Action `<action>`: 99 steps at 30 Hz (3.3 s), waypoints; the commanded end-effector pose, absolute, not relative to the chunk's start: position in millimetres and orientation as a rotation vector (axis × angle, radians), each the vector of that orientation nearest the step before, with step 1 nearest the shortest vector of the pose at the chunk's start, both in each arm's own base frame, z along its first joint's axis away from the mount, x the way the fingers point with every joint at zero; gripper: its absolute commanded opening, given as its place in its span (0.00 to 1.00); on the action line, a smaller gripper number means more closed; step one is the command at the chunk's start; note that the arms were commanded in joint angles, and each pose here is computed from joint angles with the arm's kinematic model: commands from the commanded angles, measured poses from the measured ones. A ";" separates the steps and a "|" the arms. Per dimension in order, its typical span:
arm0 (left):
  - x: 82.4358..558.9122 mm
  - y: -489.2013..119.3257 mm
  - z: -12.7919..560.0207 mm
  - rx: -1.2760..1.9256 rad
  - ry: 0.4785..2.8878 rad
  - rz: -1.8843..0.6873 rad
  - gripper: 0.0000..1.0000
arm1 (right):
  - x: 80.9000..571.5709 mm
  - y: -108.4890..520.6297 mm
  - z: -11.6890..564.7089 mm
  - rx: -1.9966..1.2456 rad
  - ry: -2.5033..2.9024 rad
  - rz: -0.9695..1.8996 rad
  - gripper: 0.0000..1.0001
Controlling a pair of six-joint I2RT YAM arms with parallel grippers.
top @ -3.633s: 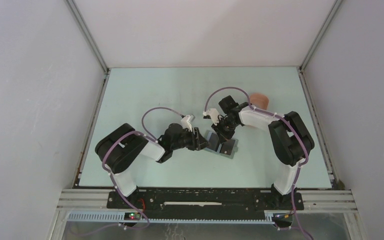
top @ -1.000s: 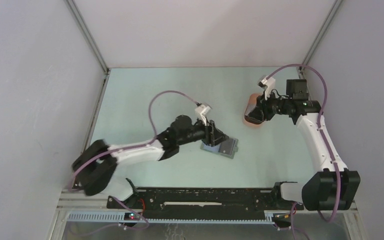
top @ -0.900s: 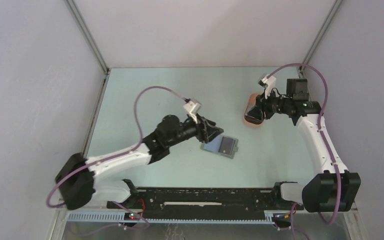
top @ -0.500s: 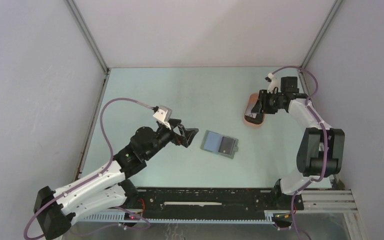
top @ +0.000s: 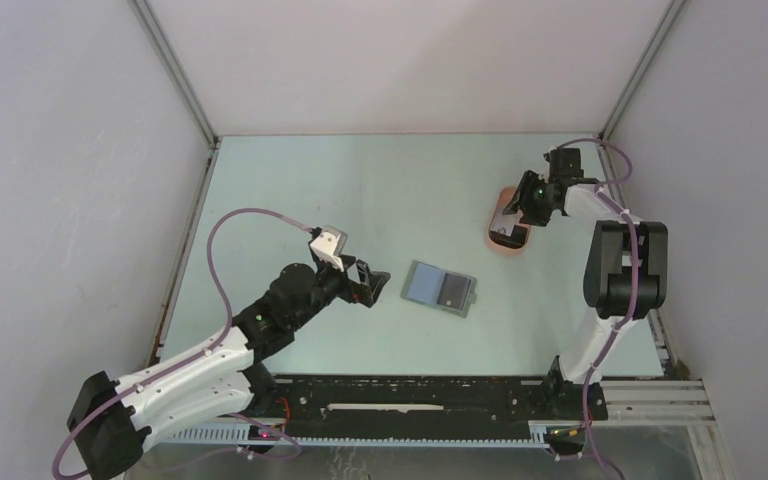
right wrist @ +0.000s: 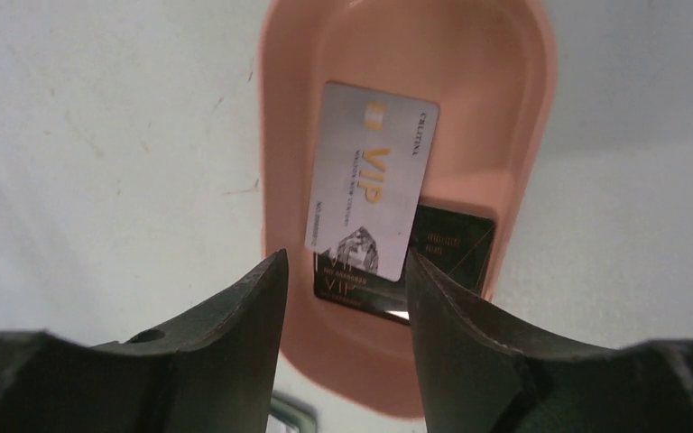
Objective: Put the credit cards into the card holder
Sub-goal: Turn over the card slot in the card holder, then pick up the credit card from the storage box.
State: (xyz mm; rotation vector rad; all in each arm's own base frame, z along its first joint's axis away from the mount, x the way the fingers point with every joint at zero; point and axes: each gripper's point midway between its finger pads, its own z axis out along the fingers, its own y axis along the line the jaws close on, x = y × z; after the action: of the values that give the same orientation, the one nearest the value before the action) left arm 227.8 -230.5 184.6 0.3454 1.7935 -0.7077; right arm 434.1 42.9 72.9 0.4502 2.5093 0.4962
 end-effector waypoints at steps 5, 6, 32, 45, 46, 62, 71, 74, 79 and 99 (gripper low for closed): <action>236.5 -227.9 186.8 0.323 1.744 -0.687 1.00 | 459.0 38.4 65.9 0.555 2.507 0.413 0.69; 236.7 -227.7 185.7 0.323 1.745 -0.685 1.00 | 459.4 39.3 62.1 0.559 2.520 0.414 0.69; 238.4 -225.5 178.6 0.308 1.752 -0.686 1.00 | 450.7 55.5 21.0 0.622 2.637 0.615 0.62; 238.3 -227.7 177.7 0.313 1.757 -0.695 1.00 | 452.2 70.3 69.8 0.523 2.531 0.846 0.54; 238.2 -227.8 177.3 0.314 1.759 -0.695 1.00 | 451.9 71.0 71.9 0.514 2.528 0.852 0.53; 239.0 -230.1 176.1 0.316 1.765 -0.700 1.00 | 445.4 83.8 79.4 0.468 2.522 0.970 0.42; 239.1 -231.6 174.7 0.319 1.770 -0.705 1.00 | 445.4 80.7 59.4 0.486 2.565 0.895 0.32; 239.6 -231.6 174.4 0.318 1.771 -0.704 1.00 | 445.3 81.1 54.2 0.479 2.576 0.880 0.26; 239.0 -232.4 174.2 0.319 1.771 -0.710 1.00 | 445.5 80.3 54.0 0.460 2.575 0.874 0.11; 215.7 -262.3 208.7 0.386 1.621 -0.982 1.00 | 421.5 56.8 123.4 0.200 2.464 0.784 0.00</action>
State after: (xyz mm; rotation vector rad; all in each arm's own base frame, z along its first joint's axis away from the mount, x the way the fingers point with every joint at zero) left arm 222.7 -251.1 183.7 0.3752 1.7255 -0.8636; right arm 431.5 60.5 87.8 0.3283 2.5337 0.7952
